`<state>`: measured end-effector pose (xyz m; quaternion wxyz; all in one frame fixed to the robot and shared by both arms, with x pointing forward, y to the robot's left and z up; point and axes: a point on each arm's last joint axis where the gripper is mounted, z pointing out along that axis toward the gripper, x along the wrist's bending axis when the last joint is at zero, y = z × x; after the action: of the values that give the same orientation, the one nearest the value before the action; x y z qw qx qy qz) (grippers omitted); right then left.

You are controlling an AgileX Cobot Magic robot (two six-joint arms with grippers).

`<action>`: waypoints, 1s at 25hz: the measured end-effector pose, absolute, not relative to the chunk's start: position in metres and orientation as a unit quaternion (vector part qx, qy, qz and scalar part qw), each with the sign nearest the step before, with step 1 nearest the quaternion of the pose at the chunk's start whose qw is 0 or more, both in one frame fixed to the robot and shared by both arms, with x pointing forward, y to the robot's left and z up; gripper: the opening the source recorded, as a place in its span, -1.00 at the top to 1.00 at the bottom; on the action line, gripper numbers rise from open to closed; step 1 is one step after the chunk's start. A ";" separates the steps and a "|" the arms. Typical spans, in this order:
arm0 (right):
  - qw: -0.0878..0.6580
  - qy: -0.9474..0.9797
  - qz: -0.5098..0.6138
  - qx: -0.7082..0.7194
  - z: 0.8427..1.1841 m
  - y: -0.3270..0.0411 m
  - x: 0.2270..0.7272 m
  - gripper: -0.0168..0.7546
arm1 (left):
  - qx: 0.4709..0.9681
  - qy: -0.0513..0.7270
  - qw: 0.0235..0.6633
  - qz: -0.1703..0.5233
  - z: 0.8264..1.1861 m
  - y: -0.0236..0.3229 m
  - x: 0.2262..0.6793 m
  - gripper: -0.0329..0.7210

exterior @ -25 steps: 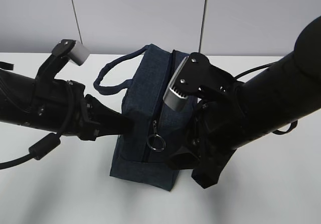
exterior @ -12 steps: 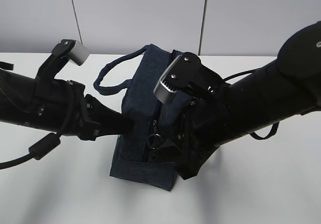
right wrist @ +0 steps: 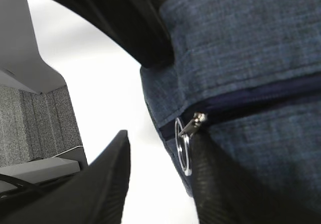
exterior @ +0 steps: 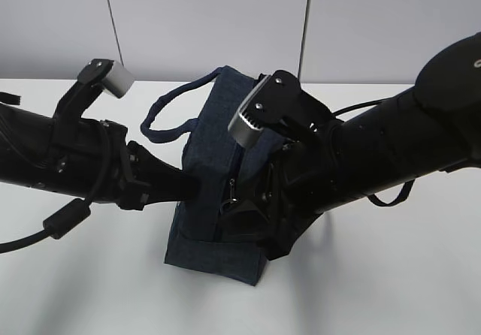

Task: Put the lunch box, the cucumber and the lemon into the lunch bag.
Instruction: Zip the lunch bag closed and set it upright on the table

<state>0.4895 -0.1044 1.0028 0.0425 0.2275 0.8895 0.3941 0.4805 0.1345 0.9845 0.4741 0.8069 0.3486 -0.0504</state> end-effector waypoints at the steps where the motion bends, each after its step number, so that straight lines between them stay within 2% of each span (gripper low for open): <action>1: 0.043 0.889 0.393 0.229 1.002 -0.104 0.490 0.16 | 0.807 0.349 0.474 -0.050 0.985 0.134 0.481 0.93; 9: 0.014 0.886 0.386 0.257 0.984 -0.100 0.496 0.17 | 0.807 0.349 0.474 -0.050 0.985 0.134 0.481 0.93; 16: 0.011 0.881 0.394 0.262 0.984 -0.098 0.496 0.39 | 0.807 0.349 0.473 -0.049 0.984 0.135 0.481 0.93; 19: 0.016 0.879 0.395 0.266 0.984 -0.099 0.497 0.55 | 0.807 0.349 0.474 -0.049 0.984 0.135 0.481 0.93; 23: 0.019 0.878 0.396 0.268 0.984 -0.099 0.498 0.94 | 0.807 0.349 0.474 -0.049 0.984 0.135 0.481 0.93; 25: 0.018 0.878 0.396 0.269 0.984 -0.099 0.498 0.96 | 0.807 0.349 0.473 -0.048 0.984 0.135 0.481 0.93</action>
<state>0.4981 -0.0987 0.9844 0.0181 0.2693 0.8777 0.3959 0.4808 0.1347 0.9843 0.4733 0.8072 0.3494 -0.0484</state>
